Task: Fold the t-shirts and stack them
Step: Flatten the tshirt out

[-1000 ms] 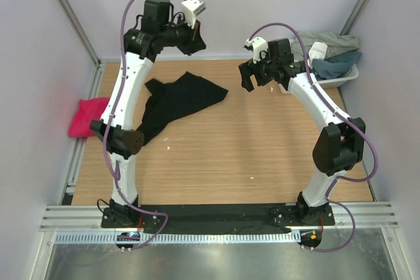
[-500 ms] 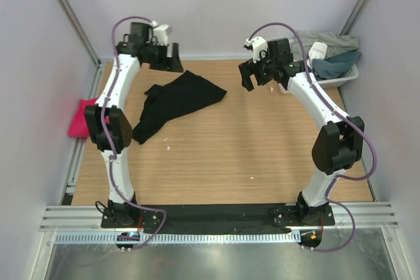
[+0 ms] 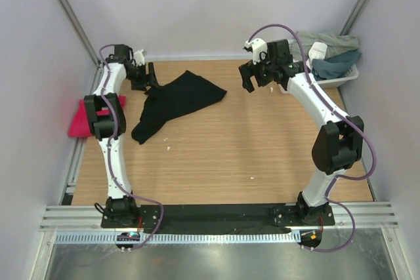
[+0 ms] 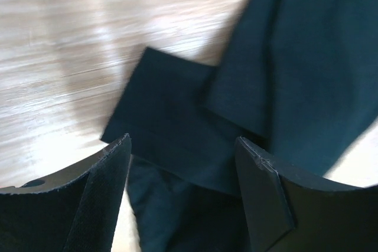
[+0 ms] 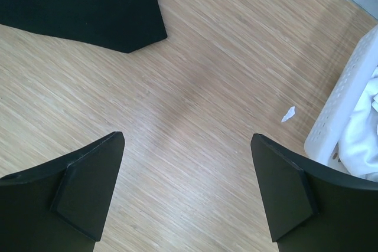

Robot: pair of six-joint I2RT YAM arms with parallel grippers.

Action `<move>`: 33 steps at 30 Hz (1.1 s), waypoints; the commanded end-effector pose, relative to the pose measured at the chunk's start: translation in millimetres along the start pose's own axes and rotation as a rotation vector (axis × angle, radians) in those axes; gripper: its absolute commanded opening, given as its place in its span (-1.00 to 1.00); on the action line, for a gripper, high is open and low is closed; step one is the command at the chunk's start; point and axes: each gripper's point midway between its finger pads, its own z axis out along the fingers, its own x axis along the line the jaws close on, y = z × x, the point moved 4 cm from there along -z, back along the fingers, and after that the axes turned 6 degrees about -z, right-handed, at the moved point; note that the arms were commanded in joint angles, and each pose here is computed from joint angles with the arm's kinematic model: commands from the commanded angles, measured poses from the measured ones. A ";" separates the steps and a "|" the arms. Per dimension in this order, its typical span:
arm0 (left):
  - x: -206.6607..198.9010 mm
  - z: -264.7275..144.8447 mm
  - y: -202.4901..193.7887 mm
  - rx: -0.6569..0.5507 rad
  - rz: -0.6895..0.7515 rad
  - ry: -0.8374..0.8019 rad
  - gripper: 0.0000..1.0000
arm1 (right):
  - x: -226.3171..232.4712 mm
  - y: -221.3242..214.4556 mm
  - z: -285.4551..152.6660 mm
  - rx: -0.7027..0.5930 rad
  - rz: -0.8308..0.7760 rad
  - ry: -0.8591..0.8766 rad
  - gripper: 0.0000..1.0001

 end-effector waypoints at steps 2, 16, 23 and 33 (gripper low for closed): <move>23.0 -5.2 18.2 -0.057 0.030 0.041 0.42 | -6.9 9.6 -15.6 -0.033 -0.027 -0.045 0.90; 30.0 16.8 -6.5 0.031 -0.018 -0.019 0.09 | -8.8 19.0 -8.4 -0.032 -0.040 -0.051 0.91; 26.0 22.4 -15.4 0.062 -0.046 -0.051 0.13 | -7.3 23.1 -6.6 -0.034 -0.050 -0.051 0.92; 1.0 32.3 -30.1 0.118 -0.050 -0.150 -0.35 | -5.1 22.3 -5.6 -0.027 -0.069 -0.056 0.92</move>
